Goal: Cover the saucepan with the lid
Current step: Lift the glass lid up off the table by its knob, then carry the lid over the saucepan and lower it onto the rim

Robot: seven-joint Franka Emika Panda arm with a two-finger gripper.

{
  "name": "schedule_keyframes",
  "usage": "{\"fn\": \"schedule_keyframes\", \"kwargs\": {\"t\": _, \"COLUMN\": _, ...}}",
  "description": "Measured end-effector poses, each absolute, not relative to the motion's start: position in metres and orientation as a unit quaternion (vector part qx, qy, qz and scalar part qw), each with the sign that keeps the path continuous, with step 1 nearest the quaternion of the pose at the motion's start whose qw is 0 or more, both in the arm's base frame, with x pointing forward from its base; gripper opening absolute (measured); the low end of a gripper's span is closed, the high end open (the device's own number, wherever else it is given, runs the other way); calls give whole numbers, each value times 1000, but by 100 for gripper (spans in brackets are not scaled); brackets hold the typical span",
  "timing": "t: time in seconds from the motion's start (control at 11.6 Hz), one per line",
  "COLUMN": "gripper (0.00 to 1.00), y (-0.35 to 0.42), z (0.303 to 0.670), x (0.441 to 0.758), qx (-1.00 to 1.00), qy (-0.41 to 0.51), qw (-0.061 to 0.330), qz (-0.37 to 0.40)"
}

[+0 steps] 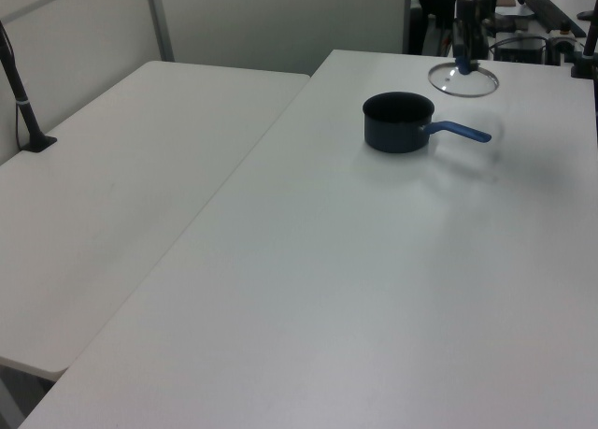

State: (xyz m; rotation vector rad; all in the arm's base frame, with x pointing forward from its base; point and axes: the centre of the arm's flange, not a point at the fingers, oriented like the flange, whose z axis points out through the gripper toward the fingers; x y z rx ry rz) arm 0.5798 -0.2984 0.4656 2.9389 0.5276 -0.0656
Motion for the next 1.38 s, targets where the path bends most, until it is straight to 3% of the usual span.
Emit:
{"fn": "schedule_keyframes", "kwargs": {"t": 0.26, "gripper": 67, "y": -265, "z": 475, "x": 619, "qx": 987, "qy": 139, "qw": 77, "qz": 11}}
{"fn": "schedule_keyframes", "kwargs": {"t": 0.69, "gripper": 67, "y": -180, "z": 448, "x": 684, "qx": 992, "qy": 109, "qw": 65, "qz": 16}}
{"fn": "schedule_keyframes", "kwargs": {"t": 1.38, "gripper": 67, "y": -168, "z": 439, "x": 685, "qx": 991, "qy": 118, "qw": 55, "qz": -8}}
